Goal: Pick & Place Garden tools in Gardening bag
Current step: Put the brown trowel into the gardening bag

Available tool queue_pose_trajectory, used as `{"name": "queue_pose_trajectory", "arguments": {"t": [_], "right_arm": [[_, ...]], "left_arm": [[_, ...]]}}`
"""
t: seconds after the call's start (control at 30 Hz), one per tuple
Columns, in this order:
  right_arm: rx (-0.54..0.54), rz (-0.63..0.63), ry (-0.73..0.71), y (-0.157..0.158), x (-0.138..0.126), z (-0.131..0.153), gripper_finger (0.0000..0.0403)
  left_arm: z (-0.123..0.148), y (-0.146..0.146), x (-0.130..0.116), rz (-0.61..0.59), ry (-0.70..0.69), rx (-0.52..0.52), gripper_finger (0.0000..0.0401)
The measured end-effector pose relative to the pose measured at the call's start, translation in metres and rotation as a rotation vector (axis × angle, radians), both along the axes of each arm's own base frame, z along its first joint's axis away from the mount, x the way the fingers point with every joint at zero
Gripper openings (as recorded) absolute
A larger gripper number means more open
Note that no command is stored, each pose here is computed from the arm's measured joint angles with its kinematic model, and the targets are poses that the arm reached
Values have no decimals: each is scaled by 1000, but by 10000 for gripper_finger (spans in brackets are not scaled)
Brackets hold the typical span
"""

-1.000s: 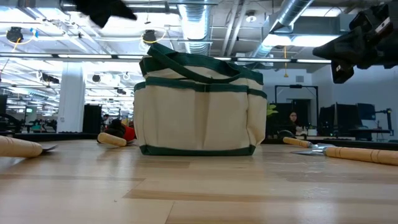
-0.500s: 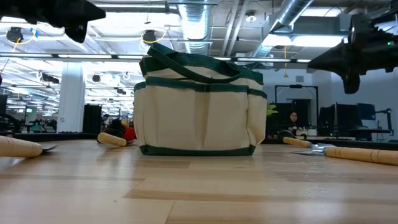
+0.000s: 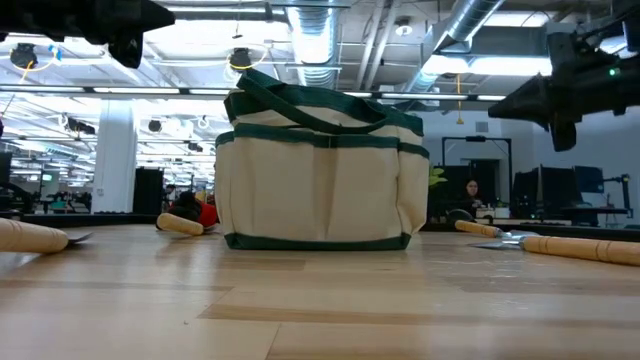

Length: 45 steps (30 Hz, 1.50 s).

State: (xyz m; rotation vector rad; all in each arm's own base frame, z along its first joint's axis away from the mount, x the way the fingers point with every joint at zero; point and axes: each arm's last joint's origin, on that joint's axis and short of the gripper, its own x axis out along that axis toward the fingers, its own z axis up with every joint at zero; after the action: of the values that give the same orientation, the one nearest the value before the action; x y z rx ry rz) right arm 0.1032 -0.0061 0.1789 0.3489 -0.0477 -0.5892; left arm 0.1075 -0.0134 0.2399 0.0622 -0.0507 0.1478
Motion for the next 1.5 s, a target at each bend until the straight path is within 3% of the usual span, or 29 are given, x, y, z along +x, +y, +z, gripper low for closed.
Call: {"name": "queue_pose_trajectory", "arguments": {"t": [0.37,0.8,1.5], "right_arm": [[-197,73,138,3,10,33,0],[-203,178,184,5,13,28,0],[-203,177,183,5,13,28,0]], "left_arm": [[0,0,0,0,-1,2,2],[0,0,0,0,-1,2,2],[0,0,0,0,-1,2,2]]}}
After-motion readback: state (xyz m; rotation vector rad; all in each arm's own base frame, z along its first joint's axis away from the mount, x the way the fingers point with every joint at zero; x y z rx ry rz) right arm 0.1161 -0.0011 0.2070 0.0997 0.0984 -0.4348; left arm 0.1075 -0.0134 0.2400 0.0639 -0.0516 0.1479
